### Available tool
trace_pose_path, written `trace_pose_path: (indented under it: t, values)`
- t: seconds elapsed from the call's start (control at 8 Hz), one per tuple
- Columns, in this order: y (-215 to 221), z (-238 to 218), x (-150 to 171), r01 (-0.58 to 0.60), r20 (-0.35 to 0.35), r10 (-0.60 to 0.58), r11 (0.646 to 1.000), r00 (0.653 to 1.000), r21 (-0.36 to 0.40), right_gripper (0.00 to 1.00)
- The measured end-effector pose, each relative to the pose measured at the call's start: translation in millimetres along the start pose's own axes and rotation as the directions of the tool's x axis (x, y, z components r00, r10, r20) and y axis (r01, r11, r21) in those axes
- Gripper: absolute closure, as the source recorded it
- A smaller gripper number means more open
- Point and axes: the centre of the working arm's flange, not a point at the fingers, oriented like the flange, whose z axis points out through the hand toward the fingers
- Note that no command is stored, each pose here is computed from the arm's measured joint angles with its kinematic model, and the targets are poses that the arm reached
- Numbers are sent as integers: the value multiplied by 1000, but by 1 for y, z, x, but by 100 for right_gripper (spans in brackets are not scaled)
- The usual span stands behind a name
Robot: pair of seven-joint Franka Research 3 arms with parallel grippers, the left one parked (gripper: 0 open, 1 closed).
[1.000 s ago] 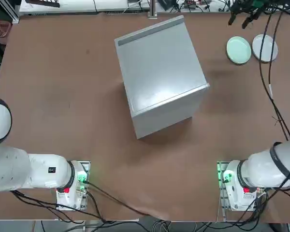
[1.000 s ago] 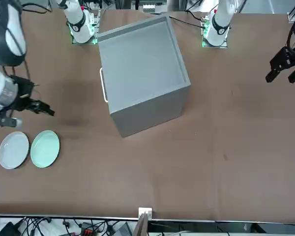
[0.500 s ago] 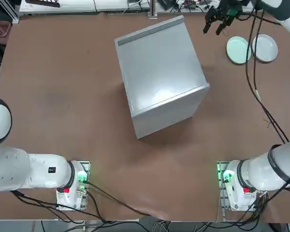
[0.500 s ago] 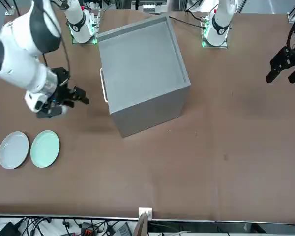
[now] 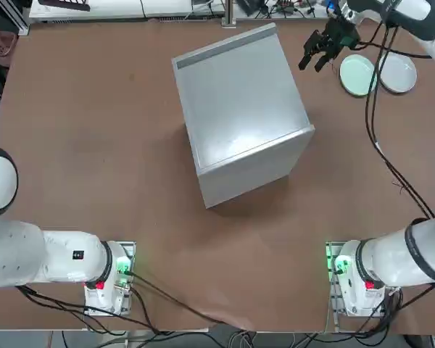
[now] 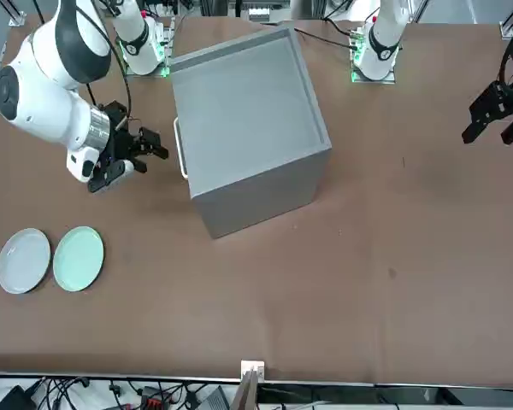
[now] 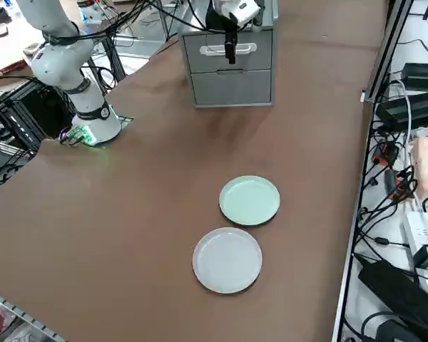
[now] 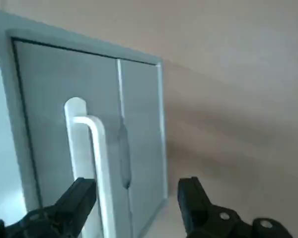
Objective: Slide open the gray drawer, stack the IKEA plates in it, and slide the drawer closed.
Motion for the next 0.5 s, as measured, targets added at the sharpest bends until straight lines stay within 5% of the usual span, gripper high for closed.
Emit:
trace_pose_path:
  t: [0.5]
  values:
    - [1,23,-3,-7,-37,11,994,999,107,0]
